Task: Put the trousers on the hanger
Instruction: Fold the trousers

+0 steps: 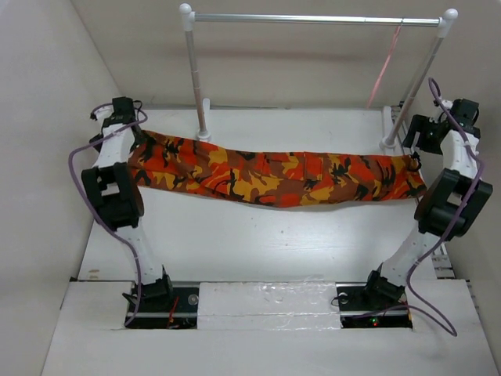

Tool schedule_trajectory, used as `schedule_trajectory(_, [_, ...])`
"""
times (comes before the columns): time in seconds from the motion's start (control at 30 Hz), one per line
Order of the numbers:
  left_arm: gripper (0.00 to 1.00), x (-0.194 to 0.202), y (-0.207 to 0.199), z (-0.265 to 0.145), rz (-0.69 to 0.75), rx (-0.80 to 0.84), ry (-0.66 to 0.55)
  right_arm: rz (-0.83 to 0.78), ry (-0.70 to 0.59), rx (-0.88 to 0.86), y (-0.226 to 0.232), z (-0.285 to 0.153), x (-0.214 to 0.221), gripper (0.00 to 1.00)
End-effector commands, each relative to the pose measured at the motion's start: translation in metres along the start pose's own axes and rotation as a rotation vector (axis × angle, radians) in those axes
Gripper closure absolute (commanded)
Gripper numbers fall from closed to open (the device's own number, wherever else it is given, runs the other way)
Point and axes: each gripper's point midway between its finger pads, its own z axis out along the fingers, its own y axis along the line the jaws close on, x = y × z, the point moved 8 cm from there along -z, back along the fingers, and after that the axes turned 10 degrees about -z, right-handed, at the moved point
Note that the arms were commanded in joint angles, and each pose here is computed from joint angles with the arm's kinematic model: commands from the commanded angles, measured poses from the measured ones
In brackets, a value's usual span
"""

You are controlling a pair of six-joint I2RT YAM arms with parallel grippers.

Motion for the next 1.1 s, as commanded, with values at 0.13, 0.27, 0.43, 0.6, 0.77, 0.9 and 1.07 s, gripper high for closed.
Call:
schedule_trajectory(0.13, [0.56, 0.01, 0.026, -0.023, -0.154, 0.293, 0.144, -0.104, -0.304, 0.126, 0.04, -0.097, 0.001, 0.85])
schedule_trajectory(0.27, [0.58, 0.019, 0.018, 0.003, -0.218, 0.38, 0.31, -0.179, -0.356, 0.032, 0.083, -0.103, 0.027, 1.0])
schedule_trajectory(0.43, [0.5, 0.015, 0.005, 0.029, -0.226, 0.396, 0.332, -0.426, -0.319, -0.329, 0.176, -0.09, 0.049, 0.6])
schedule_trajectory(0.6, [0.53, 0.024, -0.003, 0.049, -0.23, 0.361, 0.375, -0.517, -0.277, -0.429, 0.212, -0.089, 0.078, 0.58])
schedule_trajectory(0.77, [0.57, 0.028, -0.008, 0.056, -0.269, 0.373, 0.381, -0.568, -0.221, -0.529, 0.232, -0.087, 0.105, 0.58])
schedule_trajectory(0.9, [0.66, 0.03, -0.01, 0.061, -0.272, 0.374, 0.382, -0.612, -0.174, -0.55, 0.247, -0.087, 0.121, 0.59])
schedule_trajectory(1.07, [1.0, 0.025, -0.01, 0.063, -0.265, 0.341, 0.366, -0.601, -0.172, -0.551, 0.25, -0.088, 0.122, 0.59])
